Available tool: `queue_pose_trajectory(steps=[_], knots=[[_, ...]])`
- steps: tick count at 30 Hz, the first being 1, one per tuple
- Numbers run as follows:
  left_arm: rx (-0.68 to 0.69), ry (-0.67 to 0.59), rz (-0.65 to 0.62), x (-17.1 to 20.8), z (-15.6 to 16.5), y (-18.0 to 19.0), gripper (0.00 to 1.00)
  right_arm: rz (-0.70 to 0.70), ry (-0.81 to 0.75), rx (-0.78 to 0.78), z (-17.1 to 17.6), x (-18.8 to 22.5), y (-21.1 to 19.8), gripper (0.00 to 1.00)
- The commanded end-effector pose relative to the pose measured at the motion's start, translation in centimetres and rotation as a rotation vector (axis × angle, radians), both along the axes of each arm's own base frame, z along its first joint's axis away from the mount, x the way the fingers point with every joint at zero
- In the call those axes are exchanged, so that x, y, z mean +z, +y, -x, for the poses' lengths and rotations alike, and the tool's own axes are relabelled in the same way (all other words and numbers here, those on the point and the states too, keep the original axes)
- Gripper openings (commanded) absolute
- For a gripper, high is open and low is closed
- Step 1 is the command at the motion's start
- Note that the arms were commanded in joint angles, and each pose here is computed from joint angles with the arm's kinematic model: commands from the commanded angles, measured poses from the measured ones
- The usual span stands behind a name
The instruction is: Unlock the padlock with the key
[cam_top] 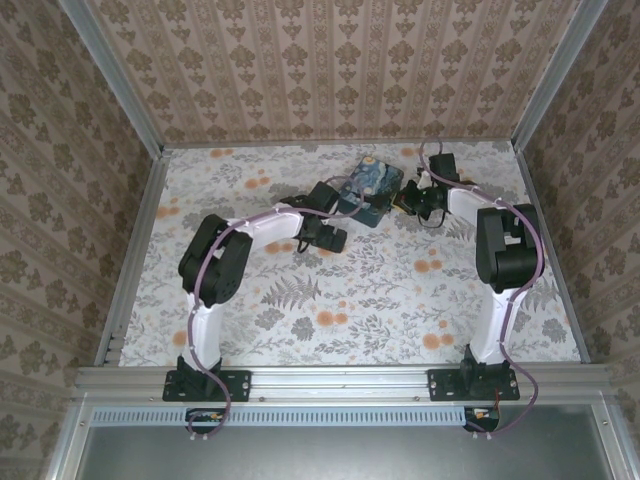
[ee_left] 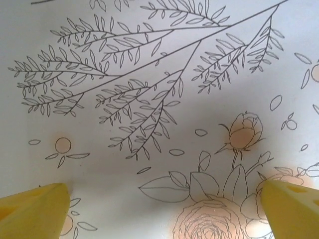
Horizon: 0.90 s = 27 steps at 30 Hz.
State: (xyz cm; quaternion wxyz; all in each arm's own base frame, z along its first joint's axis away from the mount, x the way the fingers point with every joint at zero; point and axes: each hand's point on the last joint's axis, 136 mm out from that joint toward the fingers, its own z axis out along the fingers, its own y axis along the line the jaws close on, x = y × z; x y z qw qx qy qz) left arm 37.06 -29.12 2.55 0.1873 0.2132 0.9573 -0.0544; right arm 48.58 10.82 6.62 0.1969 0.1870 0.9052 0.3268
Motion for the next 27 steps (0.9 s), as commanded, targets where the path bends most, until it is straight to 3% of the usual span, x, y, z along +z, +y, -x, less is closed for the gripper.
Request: queue_pose_trajectory(steps=[1,9,21,27], knots=[[-0.007,0.088,-0.091,-1.9,2.0,2.2,1.0,0.04,0.013,0.007,0.6,-1.3,-0.3,0.0],[0.003,0.043,0.017,2.0,1.2,0.7,1.0,0.038,0.018,-0.01,2.3,-2.5,-0.5,0.0],[-0.043,-0.112,0.17,10.5,-3.1,-4.4,1.0,0.018,0.0,-0.056,3.0,-2.8,-1.1,0.0],[-0.085,-0.134,0.178,11.7,-5.5,-7.2,1.0,0.009,-0.013,-0.068,3.3,-2.2,-1.3,0.0]])
